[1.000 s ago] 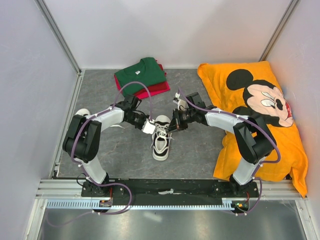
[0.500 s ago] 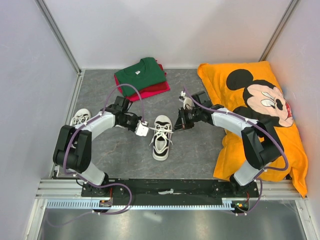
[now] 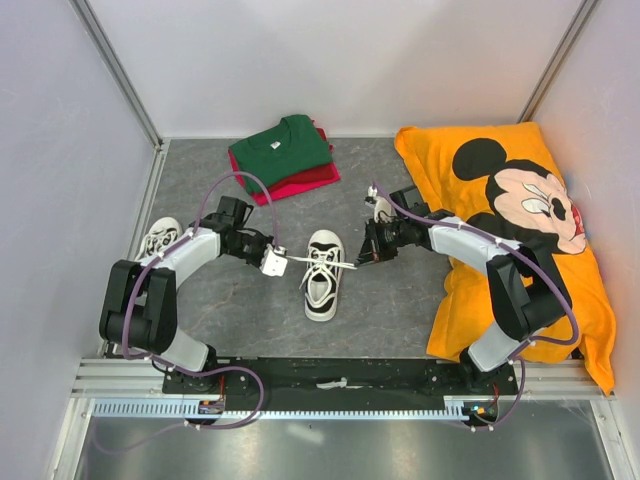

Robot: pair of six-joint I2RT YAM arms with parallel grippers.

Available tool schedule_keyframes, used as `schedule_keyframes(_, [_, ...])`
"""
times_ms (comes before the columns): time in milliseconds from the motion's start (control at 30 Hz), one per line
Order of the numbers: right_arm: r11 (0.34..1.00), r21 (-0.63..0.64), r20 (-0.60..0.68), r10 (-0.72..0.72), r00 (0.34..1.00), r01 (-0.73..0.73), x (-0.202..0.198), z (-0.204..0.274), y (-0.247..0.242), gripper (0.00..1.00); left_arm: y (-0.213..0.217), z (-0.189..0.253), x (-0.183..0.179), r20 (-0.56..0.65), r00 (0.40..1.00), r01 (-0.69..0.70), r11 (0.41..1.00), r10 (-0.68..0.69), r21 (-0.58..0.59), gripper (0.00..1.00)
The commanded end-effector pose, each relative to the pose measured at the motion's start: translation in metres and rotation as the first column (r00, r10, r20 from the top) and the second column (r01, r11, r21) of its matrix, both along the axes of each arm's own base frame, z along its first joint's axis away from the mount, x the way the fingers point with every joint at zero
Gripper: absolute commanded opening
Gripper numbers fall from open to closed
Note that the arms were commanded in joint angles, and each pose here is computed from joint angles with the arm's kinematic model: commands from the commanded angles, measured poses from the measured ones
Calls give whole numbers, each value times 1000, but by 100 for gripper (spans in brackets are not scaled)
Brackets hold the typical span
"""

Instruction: Tie the shoes

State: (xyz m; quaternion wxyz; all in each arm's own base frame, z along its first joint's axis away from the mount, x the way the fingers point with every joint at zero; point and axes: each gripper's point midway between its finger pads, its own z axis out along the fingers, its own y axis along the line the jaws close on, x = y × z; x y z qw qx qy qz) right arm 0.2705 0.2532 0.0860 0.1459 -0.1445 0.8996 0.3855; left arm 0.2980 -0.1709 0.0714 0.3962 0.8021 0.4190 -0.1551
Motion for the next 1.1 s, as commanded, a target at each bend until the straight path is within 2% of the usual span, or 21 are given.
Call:
schedule_keyframes(0, [999, -41, 34, -3, 999, 4, 0, 1, -15, 0, 7, 5, 2, 45, 999, 12, 1000, -12, 1, 1])
schedule_keyframes(800, [994, -108, 28, -22, 999, 25, 1, -12, -39, 0, 17, -8, 15, 38, 999, -4, 1000, 3, 19, 2])
schedule_keyframes(1033, [998, -55, 24, -17, 1000, 18, 8, -6, -27, 0, 9, -4, 5, 50, 998, 39, 999, -39, -17, 1])
schedule_keyframes(1067, [999, -39, 22, -7, 1000, 8, 7, -4, -21, 0, 8, -3, 4, 51, 998, 43, 999, -42, -20, 6])
